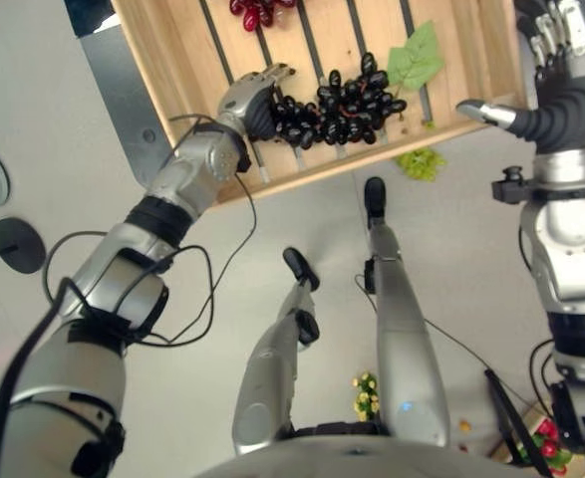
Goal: Pick up the fruits from the basket on one side to the basket on the other side
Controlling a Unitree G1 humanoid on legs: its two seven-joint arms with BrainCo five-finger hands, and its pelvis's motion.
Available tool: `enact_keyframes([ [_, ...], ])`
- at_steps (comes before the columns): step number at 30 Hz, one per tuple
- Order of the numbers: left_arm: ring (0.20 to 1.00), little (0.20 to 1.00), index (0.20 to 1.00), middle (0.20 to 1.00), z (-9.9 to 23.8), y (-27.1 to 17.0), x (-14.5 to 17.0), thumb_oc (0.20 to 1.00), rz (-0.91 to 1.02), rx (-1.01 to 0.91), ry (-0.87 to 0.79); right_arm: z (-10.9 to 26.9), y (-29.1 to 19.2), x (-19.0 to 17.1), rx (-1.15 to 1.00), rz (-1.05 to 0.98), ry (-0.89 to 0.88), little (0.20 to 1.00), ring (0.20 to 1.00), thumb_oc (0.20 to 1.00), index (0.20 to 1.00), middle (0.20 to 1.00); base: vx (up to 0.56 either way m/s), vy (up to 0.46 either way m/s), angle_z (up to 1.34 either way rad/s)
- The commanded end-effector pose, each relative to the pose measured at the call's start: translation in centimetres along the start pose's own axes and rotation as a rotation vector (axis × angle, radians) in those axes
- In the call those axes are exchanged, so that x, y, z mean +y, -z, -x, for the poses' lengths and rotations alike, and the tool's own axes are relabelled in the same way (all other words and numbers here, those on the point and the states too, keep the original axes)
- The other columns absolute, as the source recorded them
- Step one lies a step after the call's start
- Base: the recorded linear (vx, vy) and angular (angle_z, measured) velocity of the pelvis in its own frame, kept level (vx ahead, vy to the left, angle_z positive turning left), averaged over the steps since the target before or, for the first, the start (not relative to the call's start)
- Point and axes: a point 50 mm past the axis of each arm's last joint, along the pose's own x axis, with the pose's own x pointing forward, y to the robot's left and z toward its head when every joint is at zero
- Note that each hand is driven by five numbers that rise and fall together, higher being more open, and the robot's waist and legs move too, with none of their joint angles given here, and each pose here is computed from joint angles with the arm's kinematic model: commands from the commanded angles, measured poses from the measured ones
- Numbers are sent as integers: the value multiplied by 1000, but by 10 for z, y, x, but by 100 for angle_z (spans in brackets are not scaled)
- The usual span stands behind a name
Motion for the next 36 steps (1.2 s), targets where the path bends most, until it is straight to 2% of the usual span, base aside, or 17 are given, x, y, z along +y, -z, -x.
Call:
enact_keyframes([
  [1,200,200,200,200,16,17,-52,200,-11,87,238,-6,-31,-11,-170,-15,46,1000,1000,1000,1000,1000,0,0,0],
  [21,200,200,200,200,16,21,-44,200,5,97,198,-8,-31,-11,-173,-18,60,1000,1000,1000,1000,1000,0,0,0],
  [24,200,200,200,200,14,23,-30,200,19,96,146,-8,-31,-11,-172,-22,56,1000,1000,1000,1000,1000,0,0,0],
  [26,200,200,200,200,9,26,-4,200,18,91,59,-7,-29,-10,-165,-24,50,1000,1000,1000,1000,1000,0,0,0],
  [27,200,200,200,200,9,26,-4,200,17,91,59,-7,-29,-10,-165,-24,50,1000,1000,1000,1000,1000,0,0,0],
  [28,200,200,200,200,5,26,20,200,44,83,-36,-7,-28,-8,-161,-32,43,1000,1000,1000,1000,1000,0,0,0],
  [29,200,200,200,200,5,26,21,200,45,84,-38,-7,-28,-8,-162,-32,43,1000,1000,1000,1000,1000,0,0,0],
  [30,200,200,200,200,2,24,42,200,74,64,-111,-7,-28,-7,-162,-39,33,1000,1000,1000,1000,1000,0,0,0],
  [32,200,200,200,200,1,24,53,200,106,60,-153,-6,-27,-6,-156,-47,29,1000,1000,1000,1000,1000,0,0,0],
  [34,200,200,200,200,-1,21,80,200,154,38,-242,-4,-24,-4,-138,-60,11,1000,1000,1000,1000,1000,0,0,0],
  [35,200,200,200,200,-2,21,80,200,154,37,-241,-4,-24,-4,-138,-61,11,1000,1000,1000,1000,1000,0,0,0],
  [36,200,200,200,200,-2,17,97,200,214,14,-308,-2,-22,-2,-125,-70,-1,1000,1000,1000,1000,1000,-1,-4,5],
])
